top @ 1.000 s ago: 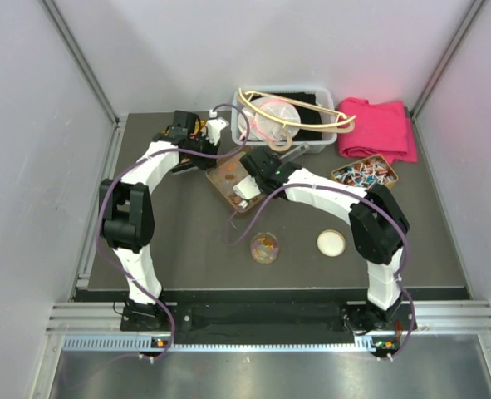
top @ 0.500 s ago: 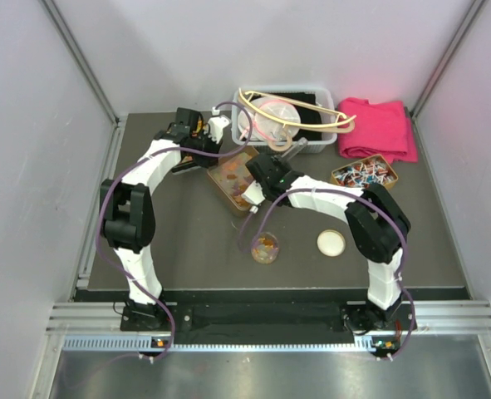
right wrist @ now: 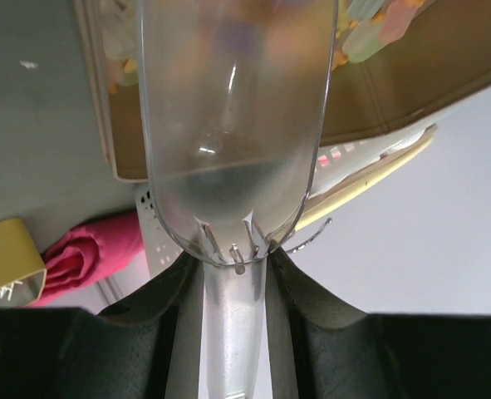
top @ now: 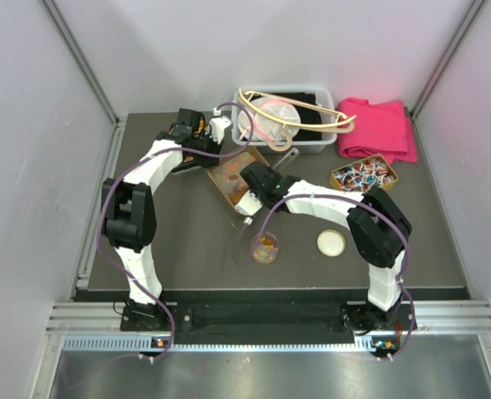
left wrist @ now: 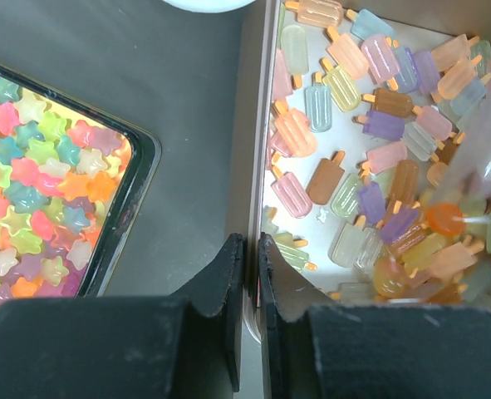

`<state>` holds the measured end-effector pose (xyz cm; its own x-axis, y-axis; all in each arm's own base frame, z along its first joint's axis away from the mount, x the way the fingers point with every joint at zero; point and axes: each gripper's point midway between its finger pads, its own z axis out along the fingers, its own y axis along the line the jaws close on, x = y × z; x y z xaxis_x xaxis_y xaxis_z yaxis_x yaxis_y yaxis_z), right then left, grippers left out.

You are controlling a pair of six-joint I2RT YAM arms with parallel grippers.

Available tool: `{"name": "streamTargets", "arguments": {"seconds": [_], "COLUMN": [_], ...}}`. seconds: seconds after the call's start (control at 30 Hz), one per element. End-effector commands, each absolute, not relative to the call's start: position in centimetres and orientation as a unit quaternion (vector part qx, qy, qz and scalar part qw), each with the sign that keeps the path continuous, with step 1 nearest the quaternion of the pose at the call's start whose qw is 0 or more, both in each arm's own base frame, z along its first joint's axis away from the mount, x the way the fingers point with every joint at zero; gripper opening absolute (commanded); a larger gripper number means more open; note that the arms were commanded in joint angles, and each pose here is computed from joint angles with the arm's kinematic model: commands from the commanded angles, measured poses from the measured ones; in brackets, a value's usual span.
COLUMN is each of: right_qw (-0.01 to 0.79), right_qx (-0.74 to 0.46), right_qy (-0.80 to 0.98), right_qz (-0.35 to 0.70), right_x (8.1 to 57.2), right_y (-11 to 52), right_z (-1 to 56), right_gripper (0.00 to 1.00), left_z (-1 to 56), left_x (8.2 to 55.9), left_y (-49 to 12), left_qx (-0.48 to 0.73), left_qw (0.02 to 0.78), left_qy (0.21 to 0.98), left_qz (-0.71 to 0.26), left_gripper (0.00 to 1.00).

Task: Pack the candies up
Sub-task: Scoop the fake candies from the storage box.

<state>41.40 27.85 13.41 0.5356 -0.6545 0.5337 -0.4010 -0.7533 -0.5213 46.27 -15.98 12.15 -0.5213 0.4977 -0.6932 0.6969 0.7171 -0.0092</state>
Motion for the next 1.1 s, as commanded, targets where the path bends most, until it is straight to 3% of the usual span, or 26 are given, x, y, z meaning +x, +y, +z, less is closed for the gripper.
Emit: {"name": "streamTargets", "arguments": {"seconds": [0.0, 0.83, 1.07], "right_qw": [0.187, 0.165, 0.182], "right_qx": [-0.891, -0.849, -0.832], "right_qy": [0.286, 0.488, 0.493], "right_qz": [-0.299, -0.119, -0.179], "right_x": [38.6, 33.9, 36.5], "right_y": [29.8, 33.0, 32.3], "right_z": [12.5, 5.5, 8.2], "right_gripper": [0.00, 0.00, 0.00], "left_z": [16.3, 15.2, 15.1], "left_x": [48.2, 47.8, 47.5], "left_y": [-18.3, -19.0, -18.8], "left_qx": [0.347, 0.341, 0.343], "left_qw": [0.413, 0.400, 0.400], "left_qy": [0.825, 0.833, 0.833], "left_qz": [-0.167, -0.174, -0.170], "left_gripper": [0.00, 0.00, 0.00]}}
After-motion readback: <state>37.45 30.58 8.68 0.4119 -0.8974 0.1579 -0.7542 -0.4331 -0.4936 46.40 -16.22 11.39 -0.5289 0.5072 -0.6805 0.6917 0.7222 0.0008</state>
